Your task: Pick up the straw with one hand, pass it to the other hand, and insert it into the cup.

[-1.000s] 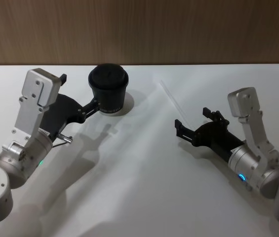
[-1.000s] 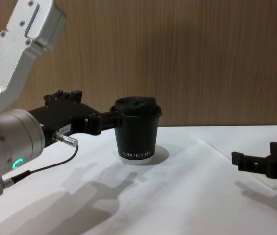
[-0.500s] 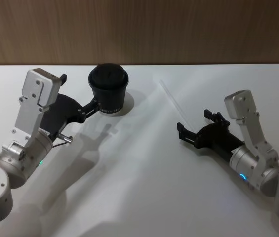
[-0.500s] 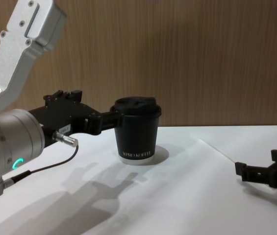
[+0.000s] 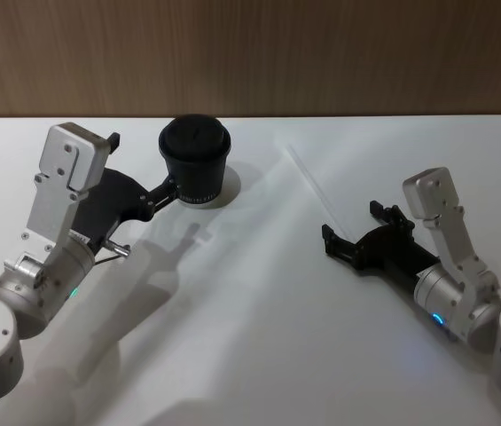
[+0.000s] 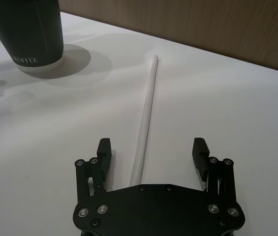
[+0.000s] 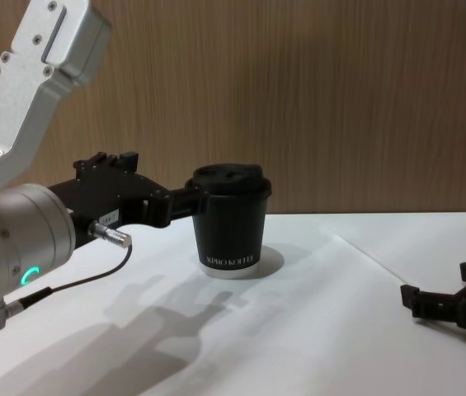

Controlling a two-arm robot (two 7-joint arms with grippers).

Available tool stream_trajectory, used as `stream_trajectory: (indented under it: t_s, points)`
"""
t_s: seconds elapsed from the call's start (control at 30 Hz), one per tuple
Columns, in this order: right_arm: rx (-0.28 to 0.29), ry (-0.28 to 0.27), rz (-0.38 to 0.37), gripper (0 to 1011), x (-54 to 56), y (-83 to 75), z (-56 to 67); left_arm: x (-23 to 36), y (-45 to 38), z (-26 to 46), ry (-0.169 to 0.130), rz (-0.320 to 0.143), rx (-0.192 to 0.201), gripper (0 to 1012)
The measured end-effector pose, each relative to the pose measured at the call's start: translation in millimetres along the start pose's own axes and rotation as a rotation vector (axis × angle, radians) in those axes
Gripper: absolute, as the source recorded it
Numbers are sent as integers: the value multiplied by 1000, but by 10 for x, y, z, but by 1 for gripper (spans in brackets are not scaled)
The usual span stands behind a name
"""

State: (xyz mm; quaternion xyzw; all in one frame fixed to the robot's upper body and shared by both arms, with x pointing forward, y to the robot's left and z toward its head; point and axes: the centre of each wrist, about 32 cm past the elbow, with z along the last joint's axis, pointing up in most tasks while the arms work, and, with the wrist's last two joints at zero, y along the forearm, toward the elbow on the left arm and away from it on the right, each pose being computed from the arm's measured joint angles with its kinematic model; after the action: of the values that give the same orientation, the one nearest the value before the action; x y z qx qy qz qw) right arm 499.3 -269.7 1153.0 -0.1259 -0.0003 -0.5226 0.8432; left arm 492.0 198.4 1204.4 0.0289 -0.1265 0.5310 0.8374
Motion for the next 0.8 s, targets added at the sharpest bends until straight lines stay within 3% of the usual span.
stream_trajectory:
  t_s: [0.17, 0.27, 0.47, 0.8]
  points:
    - [-1, -3, 0, 998, 11, 10, -16, 0, 0, 0, 0, 0, 0, 1002]
    - [0, -5, 1, 944, 14, 13, -21, 0, 0, 0, 0, 0, 0, 1002]
    - [-1, -6, 0, 799, 23, 19, -32, 0, 0, 0, 0, 0, 0, 1002]
    - [-4, -7, -1, 473, 32, 23, -43, 0, 0, 0, 0, 0, 0, 1001]
